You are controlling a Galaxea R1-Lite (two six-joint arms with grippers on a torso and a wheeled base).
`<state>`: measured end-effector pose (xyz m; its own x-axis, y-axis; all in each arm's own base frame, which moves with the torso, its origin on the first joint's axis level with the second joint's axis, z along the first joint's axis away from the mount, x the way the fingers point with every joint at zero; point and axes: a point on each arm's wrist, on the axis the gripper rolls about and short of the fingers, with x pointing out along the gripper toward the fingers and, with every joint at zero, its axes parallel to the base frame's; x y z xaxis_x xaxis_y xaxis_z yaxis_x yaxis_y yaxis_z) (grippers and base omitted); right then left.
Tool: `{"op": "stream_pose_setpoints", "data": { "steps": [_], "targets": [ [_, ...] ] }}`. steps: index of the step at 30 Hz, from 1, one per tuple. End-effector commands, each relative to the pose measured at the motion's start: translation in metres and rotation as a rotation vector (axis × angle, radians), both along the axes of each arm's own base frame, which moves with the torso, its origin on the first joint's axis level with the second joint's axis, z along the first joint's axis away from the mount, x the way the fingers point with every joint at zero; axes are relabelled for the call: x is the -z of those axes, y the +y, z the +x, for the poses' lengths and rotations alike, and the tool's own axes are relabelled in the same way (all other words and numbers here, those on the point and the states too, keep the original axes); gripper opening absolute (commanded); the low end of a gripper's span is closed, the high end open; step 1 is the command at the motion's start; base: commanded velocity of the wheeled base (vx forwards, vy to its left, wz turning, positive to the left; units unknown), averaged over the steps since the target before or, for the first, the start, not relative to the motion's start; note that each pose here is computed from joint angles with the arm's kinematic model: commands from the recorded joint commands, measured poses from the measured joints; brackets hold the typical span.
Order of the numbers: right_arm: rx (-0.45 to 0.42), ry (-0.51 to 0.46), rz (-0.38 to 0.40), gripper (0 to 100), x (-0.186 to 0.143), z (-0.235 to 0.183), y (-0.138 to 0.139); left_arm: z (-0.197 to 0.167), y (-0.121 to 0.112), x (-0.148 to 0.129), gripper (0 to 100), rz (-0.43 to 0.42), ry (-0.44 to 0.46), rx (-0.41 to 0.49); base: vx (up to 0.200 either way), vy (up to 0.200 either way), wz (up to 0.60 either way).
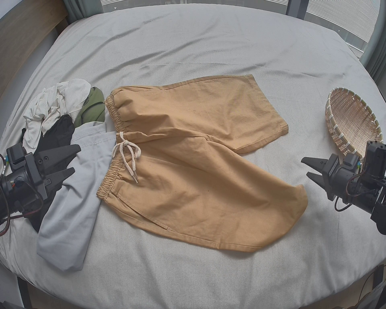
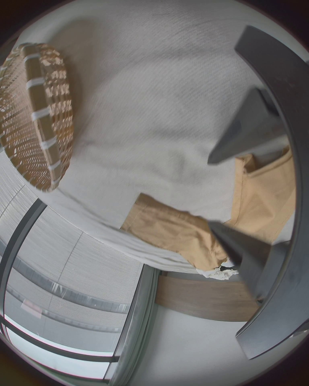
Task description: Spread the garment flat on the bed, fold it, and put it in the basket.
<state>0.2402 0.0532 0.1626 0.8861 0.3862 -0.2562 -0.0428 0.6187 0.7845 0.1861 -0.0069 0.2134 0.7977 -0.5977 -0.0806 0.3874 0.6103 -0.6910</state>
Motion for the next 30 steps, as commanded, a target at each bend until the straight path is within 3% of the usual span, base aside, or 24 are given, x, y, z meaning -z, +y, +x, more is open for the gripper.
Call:
{"op": "stream_pose_setpoints", "data": {
  "steps": [1, 5, 8, 16, 17, 26, 30],
  "targets": [
    [-0.021, 0.093, -0.013, 100, 0.015, -0.002, 0.004, 0.000, 0.000, 0.001, 100, 0.000, 0.004, 0.001, 0.000, 0.000, 0.00],
    [-0.035, 0.140, 0.025, 100, 0.020, 0.003, 0.013, 0.000, 0.000, 0.001, 100, 0.000, -0.001, 0.001, 0.000, 0.000, 0.00],
    [-0.047, 0.171, 0.105, 100, 0.018, 0.011, 0.026, 0.000, 0.000, 0.001, 100, 0.000, -0.001, -0.002, 0.000, 0.000, 0.00],
    [-0.041, 0.189, 0.160, 100, 0.018, 0.030, 0.037, -0.001, 0.001, 0.004, 100, -0.001, 0.008, -0.005, 0.000, 0.000, 0.00],
    [-0.034, 0.195, 0.180, 0, 0.017, 0.031, 0.038, -0.001, 0.001, 0.004, 100, -0.001, 0.008, -0.007, 0.000, 0.000, 0.00],
    [-0.019, 0.186, 0.219, 0, 0.012, 0.032, 0.034, -0.001, 0.001, 0.004, 100, -0.001, 0.005, -0.004, 0.000, 0.000, 0.00],
    [-0.027, 0.069, 0.251, 0, -0.010, 0.024, 0.030, -0.001, 0.001, 0.004, 100, -0.001, 0.005, -0.004, 0.000, 0.000, 0.00]
  ]
}}
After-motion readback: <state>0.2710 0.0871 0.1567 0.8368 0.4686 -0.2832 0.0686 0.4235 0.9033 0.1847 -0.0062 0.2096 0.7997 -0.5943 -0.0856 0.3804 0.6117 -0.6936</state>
